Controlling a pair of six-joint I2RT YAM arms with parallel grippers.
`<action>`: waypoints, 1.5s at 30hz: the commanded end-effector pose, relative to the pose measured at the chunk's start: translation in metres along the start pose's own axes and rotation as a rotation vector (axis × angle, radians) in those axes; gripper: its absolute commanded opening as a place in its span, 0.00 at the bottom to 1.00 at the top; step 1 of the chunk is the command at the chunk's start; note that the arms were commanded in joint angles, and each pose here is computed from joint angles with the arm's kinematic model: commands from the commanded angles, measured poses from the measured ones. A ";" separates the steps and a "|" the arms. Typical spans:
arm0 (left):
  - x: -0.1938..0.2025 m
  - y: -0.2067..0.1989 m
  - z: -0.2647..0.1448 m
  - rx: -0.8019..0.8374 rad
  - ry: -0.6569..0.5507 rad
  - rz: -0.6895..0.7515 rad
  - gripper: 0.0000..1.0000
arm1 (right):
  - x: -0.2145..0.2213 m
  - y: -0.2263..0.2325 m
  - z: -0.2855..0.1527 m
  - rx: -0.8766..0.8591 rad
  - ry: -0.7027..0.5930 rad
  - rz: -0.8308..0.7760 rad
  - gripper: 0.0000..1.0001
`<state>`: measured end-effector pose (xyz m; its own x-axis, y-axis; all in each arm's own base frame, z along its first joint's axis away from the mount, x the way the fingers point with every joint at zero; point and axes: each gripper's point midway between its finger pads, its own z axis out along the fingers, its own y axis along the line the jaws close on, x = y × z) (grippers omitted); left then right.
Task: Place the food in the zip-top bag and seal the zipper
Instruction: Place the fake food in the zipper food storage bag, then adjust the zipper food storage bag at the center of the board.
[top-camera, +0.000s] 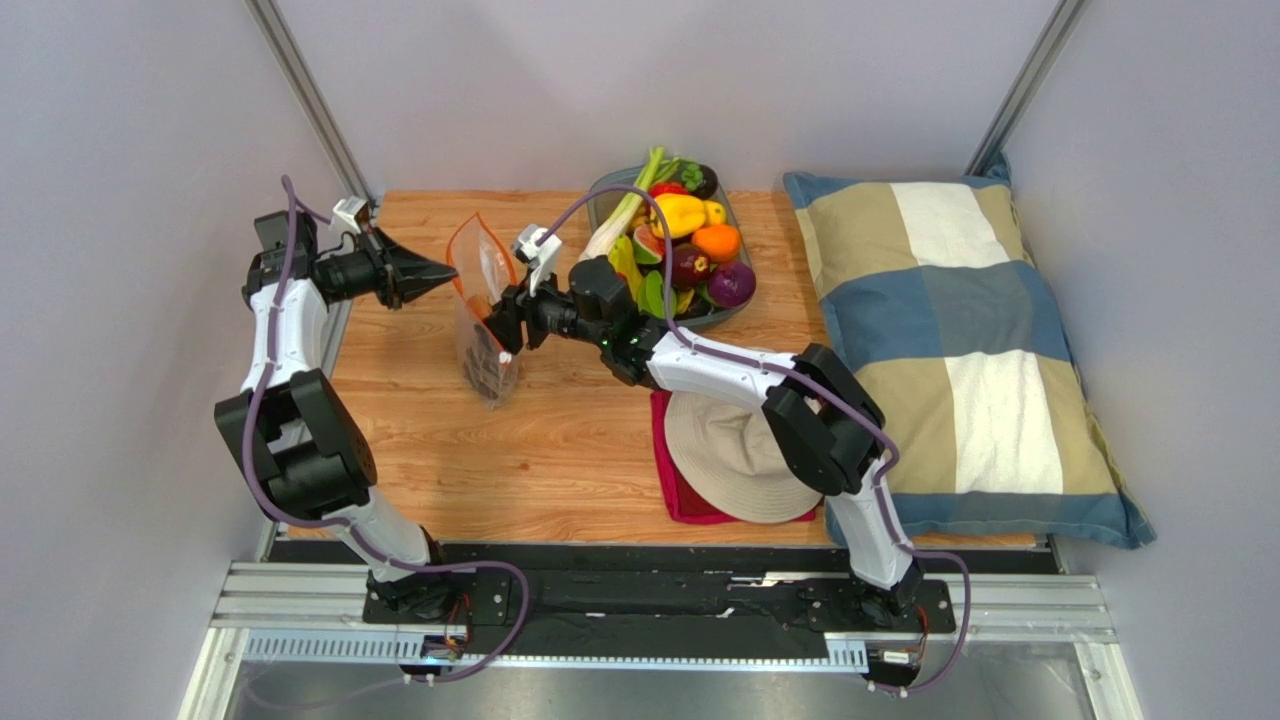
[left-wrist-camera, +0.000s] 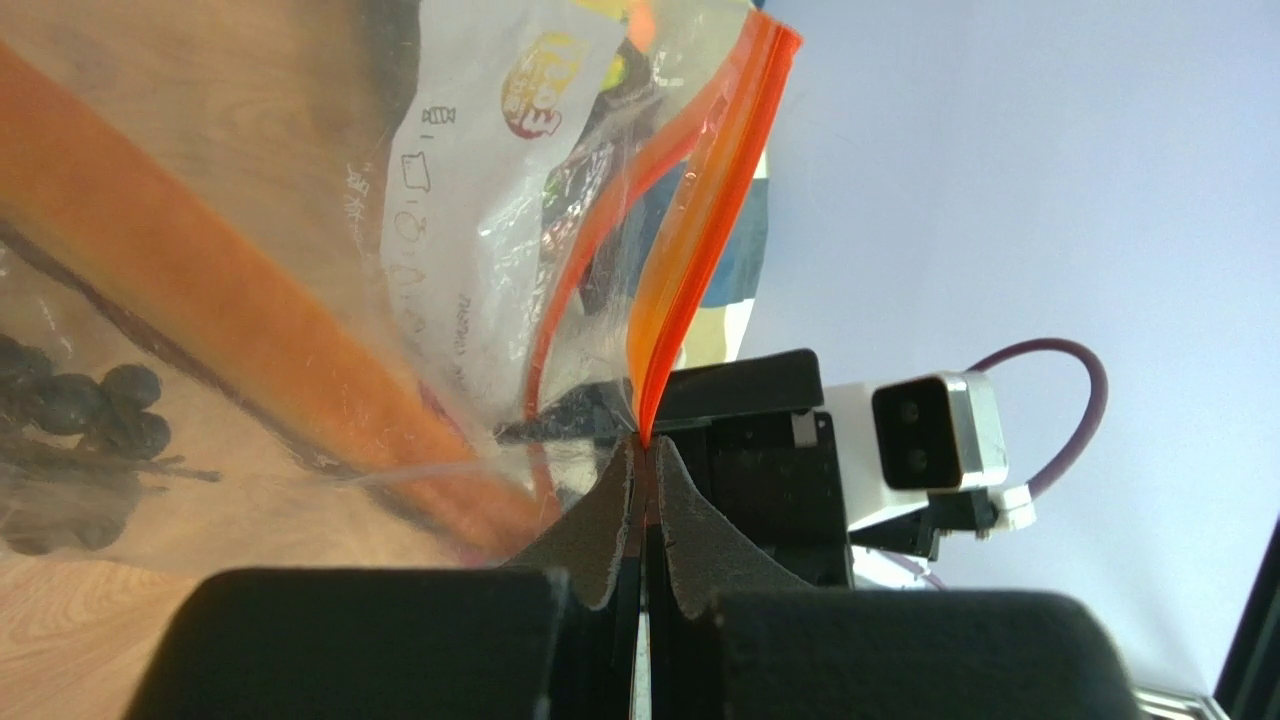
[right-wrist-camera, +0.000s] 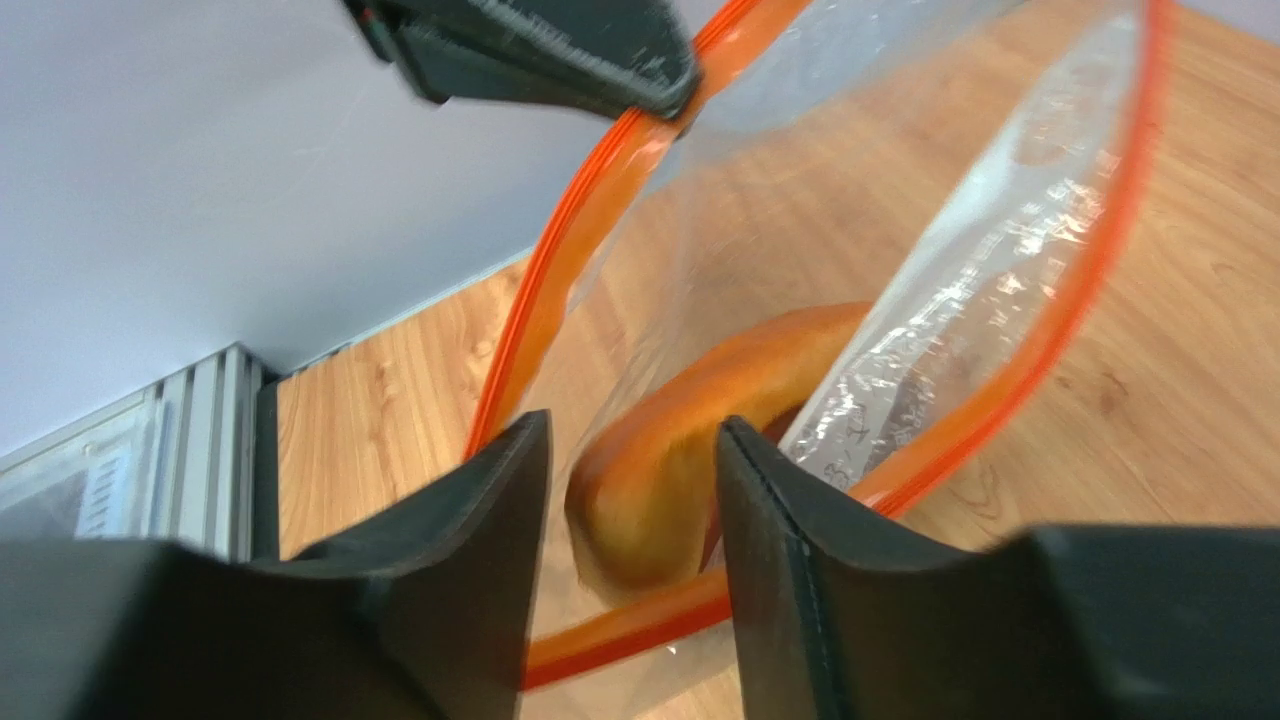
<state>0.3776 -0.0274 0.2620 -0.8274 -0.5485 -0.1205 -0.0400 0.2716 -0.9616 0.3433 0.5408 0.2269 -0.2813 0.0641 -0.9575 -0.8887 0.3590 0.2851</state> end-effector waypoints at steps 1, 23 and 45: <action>-0.003 -0.016 -0.001 0.027 0.008 0.062 0.00 | -0.046 0.046 -0.023 -0.163 -0.025 -0.121 0.65; 0.016 -0.019 -0.004 -0.011 0.005 0.112 0.00 | -0.042 -0.015 -0.042 0.157 0.322 0.363 0.89; 0.088 -0.050 -0.058 -0.502 0.012 0.569 0.00 | -0.074 0.014 -0.078 -0.060 0.386 0.478 0.00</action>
<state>0.2951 -0.0490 0.3276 -0.7832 -0.3447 -0.5174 0.1362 0.7168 -0.6838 0.3286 0.4799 0.2843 -0.7954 -0.1001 -0.5977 -0.5887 0.3615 0.7230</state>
